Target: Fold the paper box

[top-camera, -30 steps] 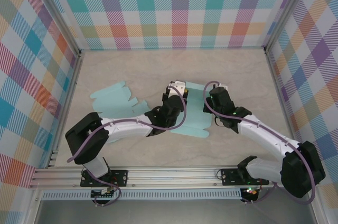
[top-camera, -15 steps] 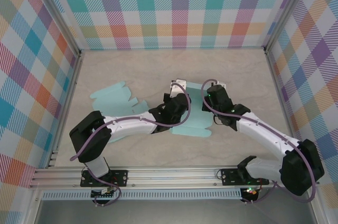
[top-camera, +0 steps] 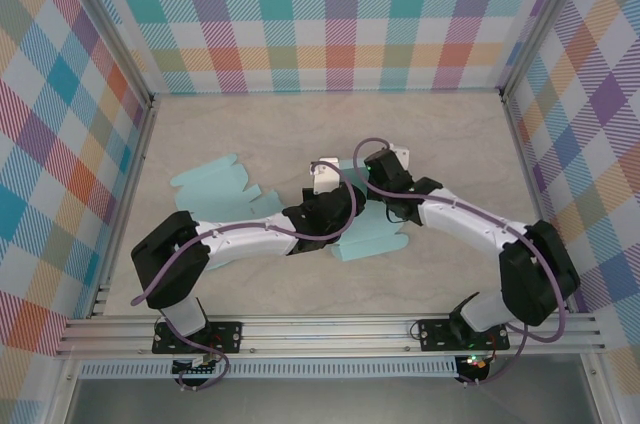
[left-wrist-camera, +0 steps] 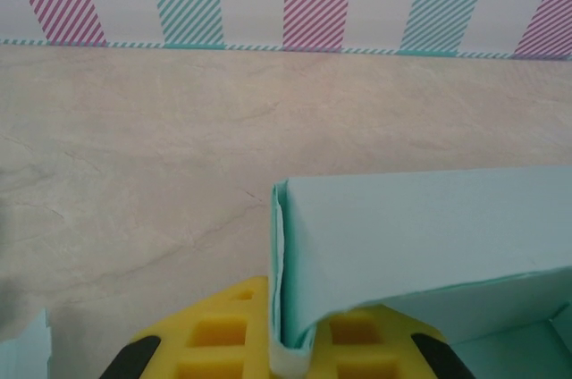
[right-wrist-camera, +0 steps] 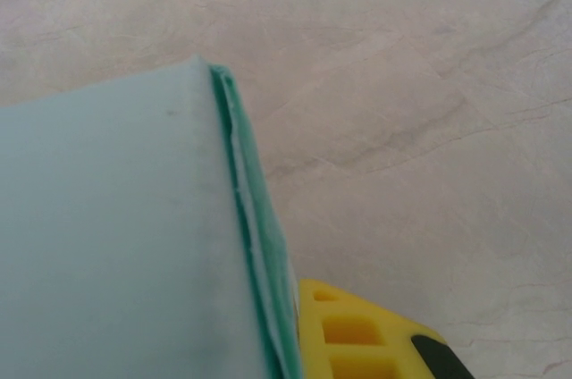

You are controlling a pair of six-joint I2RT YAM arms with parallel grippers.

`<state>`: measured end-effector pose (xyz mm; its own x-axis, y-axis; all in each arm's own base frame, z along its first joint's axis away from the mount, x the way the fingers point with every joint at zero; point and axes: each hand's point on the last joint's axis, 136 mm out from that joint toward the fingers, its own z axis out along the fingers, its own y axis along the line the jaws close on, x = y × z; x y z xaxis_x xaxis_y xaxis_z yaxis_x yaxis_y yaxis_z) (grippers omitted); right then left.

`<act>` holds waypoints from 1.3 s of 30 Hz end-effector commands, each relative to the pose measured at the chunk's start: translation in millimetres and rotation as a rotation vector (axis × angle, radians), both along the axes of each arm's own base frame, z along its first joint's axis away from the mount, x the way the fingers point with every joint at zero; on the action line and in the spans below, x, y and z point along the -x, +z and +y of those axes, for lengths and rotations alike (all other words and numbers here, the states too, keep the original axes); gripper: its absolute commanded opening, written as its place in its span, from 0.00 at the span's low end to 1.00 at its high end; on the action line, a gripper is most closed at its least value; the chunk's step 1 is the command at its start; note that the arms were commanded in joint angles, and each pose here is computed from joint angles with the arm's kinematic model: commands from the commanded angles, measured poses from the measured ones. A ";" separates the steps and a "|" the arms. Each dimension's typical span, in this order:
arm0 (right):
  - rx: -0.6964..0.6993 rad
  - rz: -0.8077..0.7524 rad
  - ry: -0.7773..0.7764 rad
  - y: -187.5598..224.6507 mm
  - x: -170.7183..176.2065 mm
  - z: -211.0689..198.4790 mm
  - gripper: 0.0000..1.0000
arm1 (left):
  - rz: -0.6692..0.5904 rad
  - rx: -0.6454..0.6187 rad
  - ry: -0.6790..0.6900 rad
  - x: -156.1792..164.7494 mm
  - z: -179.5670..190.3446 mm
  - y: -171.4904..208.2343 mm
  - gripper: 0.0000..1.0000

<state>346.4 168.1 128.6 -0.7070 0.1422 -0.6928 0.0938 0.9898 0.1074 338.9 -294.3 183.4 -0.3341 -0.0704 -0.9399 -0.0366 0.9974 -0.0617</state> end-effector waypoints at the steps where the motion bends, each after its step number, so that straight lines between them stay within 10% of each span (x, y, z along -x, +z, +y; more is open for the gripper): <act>1: 0.188 -0.002 -0.243 -10.5 -4.5 -61.6 0.00 | -0.114 0.142 0.141 -3.7 29.3 47.2 0.13; 8: 0.149 0.074 -0.142 -10.4 -2.7 -43.5 0.00 | -0.064 0.180 -0.010 0.5 8.0 43.9 0.57; 16: 0.073 0.235 -0.019 -13.1 13.5 -35.9 0.00 | -0.029 0.195 -0.054 13.0 17.4 56.1 0.77; 30: -0.025 0.424 0.141 -14.4 41.2 -13.6 0.00 | 0.274 0.103 -0.417 23.1 -2.2 -1.4 0.73; 39: -0.056 0.524 0.171 -26.8 49.2 -2.6 0.00 | 0.364 0.030 -0.303 17.0 10.5 -40.0 0.67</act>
<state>304.0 160.4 104.7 -0.9544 0.0369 -0.2961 -0.0008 0.9920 0.1263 323.2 -291.4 153.5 -0.6252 0.0465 -0.7791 0.2686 0.9501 -0.1588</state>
